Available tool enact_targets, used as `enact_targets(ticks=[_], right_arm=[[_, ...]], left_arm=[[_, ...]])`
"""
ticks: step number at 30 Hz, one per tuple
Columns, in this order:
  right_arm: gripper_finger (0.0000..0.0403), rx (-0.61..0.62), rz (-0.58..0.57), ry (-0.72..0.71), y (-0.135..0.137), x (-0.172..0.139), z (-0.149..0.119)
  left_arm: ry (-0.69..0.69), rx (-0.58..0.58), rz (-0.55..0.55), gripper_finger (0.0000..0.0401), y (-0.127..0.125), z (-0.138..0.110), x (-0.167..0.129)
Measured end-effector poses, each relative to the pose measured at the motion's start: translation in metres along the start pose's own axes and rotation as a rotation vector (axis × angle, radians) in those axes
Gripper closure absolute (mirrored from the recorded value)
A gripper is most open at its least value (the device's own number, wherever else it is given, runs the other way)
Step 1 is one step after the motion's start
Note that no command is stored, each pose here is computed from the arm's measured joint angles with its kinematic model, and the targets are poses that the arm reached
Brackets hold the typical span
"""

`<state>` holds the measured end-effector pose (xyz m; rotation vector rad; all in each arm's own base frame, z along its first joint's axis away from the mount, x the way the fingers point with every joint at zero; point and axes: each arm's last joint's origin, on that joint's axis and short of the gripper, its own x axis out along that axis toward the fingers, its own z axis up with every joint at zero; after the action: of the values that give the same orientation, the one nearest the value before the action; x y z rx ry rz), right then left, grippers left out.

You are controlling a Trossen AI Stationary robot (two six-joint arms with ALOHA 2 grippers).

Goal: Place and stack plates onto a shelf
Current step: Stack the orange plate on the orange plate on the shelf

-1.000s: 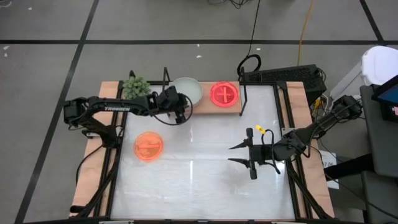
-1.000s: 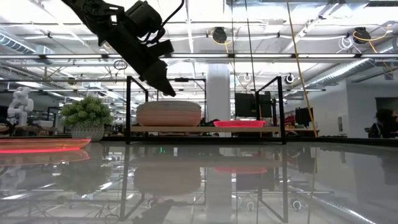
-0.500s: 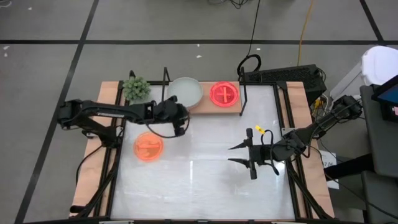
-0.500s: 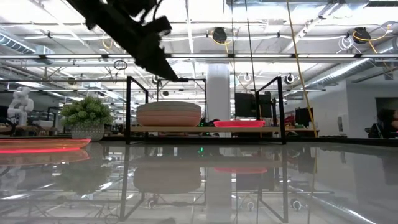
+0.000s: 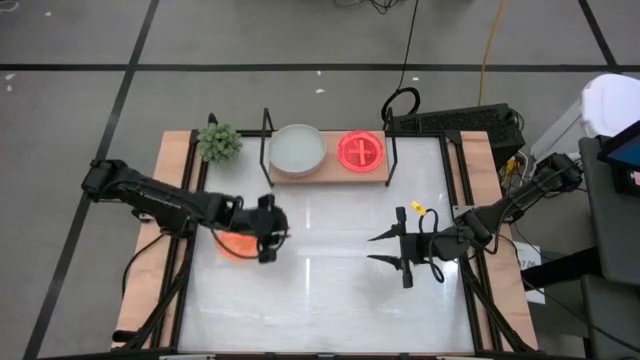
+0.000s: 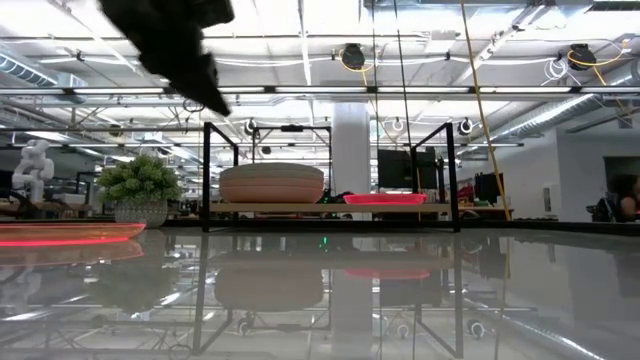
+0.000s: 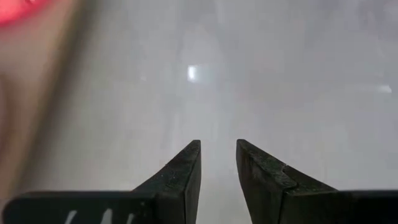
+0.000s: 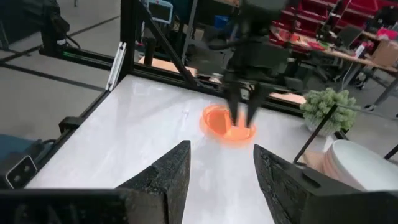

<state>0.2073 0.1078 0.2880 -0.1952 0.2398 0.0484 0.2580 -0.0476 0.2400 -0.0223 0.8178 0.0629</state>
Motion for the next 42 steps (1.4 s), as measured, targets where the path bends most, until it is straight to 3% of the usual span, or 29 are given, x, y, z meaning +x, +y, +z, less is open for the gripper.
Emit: enact_targets(ticks=[7,14,17,23,26,29,33,42], right_arm=[[0.0245,0.077,0.003,0.017,0.0,0.0,-0.002],[0.0245,0.144,0.002,0.053,0.002,0.002,-0.006],[0.0245,0.155,0.043,0.058,0.006,0.007,-0.008],[0.0245,0.165,0.063,0.041,0.015,0.022,-0.011],[0.0245,0.169,0.064,0.035,0.019,0.028,-0.013],[0.0245,0.176,0.09,0.035,0.022,0.032,-0.015],[0.0245,0.182,0.114,0.031,0.025,0.035,-0.016],[0.0245,0.154,0.115,0.033,0.025,0.035,-0.016]], left_arm=[[0.153,-0.114,-0.025,0.0293,-0.037,-0.025,-0.011],[0.144,-0.108,-0.024,0.0285,-0.076,-0.05,-0.023],[0.165,-0.132,-0.02,0.0252,-0.084,-0.066,-0.024],[0.173,-0.143,0.095,0.016,-0.083,-0.1,-0.02],[0.192,-0.166,0.124,0.014,-0.08,-0.115,-0.016],[0.212,-0.194,0.15,0.0148,-0.077,-0.13,-0.013],[0.244,-0.182,0.176,0.0188,-0.072,-0.148,-0.011],[0.277,-0.087,0.186,0.0251,-0.067,-0.169,-0.009]])
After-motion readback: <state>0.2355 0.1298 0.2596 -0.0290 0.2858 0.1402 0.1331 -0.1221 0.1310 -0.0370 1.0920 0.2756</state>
